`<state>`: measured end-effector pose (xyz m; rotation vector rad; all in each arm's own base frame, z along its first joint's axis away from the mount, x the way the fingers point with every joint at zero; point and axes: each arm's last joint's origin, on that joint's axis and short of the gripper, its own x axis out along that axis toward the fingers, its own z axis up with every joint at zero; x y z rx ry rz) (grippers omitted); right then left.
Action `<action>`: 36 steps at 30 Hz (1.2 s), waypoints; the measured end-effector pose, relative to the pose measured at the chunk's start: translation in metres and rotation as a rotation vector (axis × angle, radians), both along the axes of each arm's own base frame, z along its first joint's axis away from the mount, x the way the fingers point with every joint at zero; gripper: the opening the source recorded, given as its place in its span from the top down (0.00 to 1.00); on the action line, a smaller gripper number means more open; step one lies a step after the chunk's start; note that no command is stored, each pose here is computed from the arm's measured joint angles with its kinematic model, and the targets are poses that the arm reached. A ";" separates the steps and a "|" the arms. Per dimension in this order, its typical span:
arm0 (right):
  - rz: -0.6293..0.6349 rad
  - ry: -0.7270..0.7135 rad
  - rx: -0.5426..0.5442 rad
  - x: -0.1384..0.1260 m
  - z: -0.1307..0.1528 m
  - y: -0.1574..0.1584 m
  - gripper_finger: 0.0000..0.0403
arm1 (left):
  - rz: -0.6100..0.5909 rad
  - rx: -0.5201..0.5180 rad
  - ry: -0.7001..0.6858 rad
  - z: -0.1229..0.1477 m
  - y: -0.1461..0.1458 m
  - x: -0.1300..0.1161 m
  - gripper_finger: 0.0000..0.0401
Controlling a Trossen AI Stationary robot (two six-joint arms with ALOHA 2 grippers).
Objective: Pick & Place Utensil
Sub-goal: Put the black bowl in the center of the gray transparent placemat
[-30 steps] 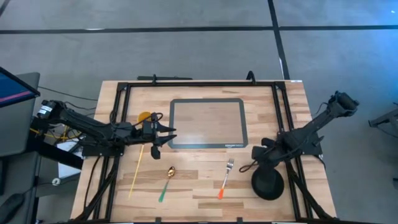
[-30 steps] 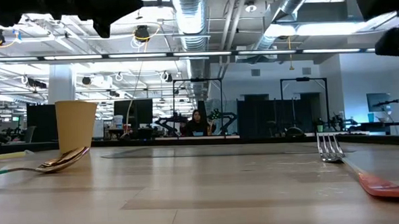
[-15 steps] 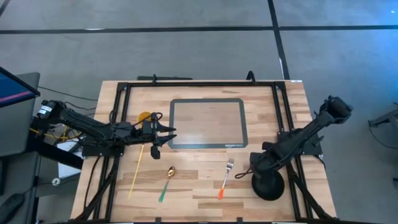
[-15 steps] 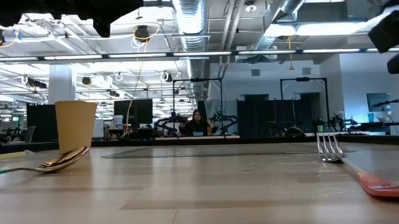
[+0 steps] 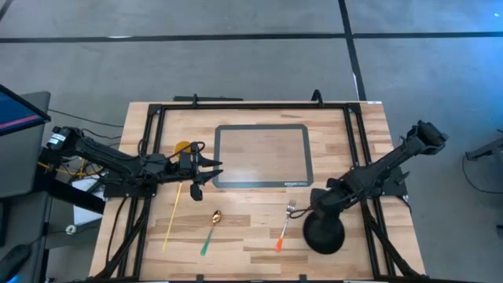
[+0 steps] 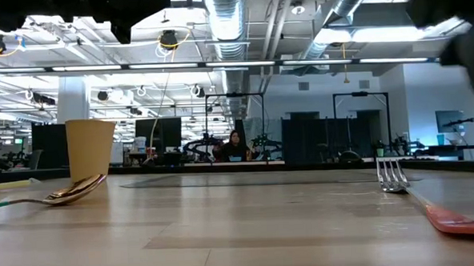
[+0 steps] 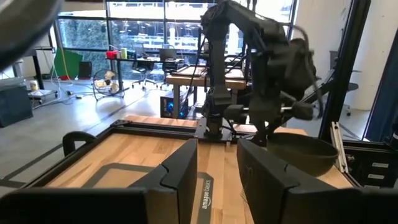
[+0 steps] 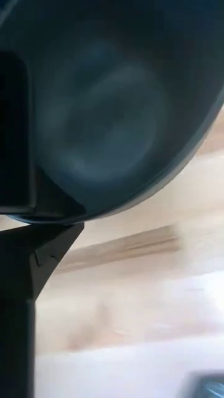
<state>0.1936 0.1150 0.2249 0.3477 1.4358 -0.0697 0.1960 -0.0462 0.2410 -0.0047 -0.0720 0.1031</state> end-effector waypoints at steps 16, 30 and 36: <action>0.071 -0.364 -0.130 0.051 0.045 -0.045 0.99 | 0.000 -0.001 -0.003 0.000 0.000 0.000 0.71; -0.051 -0.560 -0.286 0.080 0.054 -0.101 0.98 | 0.000 -0.001 -0.004 0.000 0.000 0.000 0.71; -0.279 -0.559 -0.290 0.096 0.043 -0.129 0.98 | 0.000 -0.001 -0.003 0.000 0.000 0.000 0.71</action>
